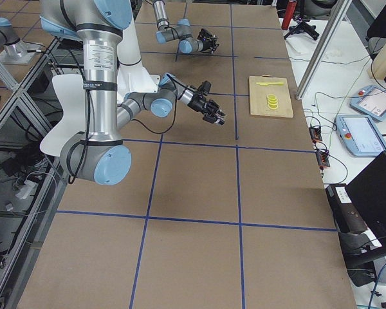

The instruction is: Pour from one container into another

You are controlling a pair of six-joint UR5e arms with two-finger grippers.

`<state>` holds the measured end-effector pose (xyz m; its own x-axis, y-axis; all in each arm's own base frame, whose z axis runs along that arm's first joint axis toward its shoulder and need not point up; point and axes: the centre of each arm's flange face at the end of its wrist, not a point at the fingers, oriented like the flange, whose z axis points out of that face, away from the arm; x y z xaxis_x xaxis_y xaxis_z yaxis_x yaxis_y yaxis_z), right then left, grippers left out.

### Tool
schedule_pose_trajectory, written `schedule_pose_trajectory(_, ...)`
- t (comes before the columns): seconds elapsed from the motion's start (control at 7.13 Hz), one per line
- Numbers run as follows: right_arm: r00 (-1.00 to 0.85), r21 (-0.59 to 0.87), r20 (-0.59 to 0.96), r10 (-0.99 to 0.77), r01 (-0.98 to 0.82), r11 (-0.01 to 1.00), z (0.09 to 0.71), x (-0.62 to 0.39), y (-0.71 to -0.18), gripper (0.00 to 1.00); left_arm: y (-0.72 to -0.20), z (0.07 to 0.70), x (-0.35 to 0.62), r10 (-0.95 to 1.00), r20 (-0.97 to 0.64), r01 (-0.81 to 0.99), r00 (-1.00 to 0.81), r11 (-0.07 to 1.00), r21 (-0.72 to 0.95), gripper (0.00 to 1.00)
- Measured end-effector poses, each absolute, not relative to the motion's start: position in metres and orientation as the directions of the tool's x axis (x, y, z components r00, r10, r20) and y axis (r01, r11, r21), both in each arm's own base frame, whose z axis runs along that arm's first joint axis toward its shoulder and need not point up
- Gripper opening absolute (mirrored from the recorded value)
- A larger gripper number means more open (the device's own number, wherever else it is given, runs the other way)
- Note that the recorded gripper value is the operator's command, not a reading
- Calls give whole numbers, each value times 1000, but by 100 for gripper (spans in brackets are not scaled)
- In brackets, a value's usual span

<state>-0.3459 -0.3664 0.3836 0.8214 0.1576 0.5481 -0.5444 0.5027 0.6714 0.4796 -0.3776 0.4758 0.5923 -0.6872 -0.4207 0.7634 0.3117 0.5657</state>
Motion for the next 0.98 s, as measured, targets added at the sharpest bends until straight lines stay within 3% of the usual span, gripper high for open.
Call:
schedule_pose_trajectory(0.56, 823, 672, 546, 156, -542, 504, 385, -347, -366, 0, -376, 480, 479, -687, -415, 759, 597, 315, 570, 72)
schedule_pose_trajectory(0.7, 824, 673, 545, 156, -540, 505, 386, -348, -366, 0, -375, 480, 479, -686, -414, 758, 598, 316, 570, 78)
schedule_pose_trajectory(0.84, 825, 673, 543, 156, -539, 506, 387, -348, -366, 0, -375, 480, 479, -686, -414, 758, 598, 317, 570, 100)
schedule_pose_trajectory(0.98, 825, 673, 543, 156, -539, 506, 387, -348, -366, 0, -374, 481, 480, -685, -413, 756, 600, 319, 571, 100)
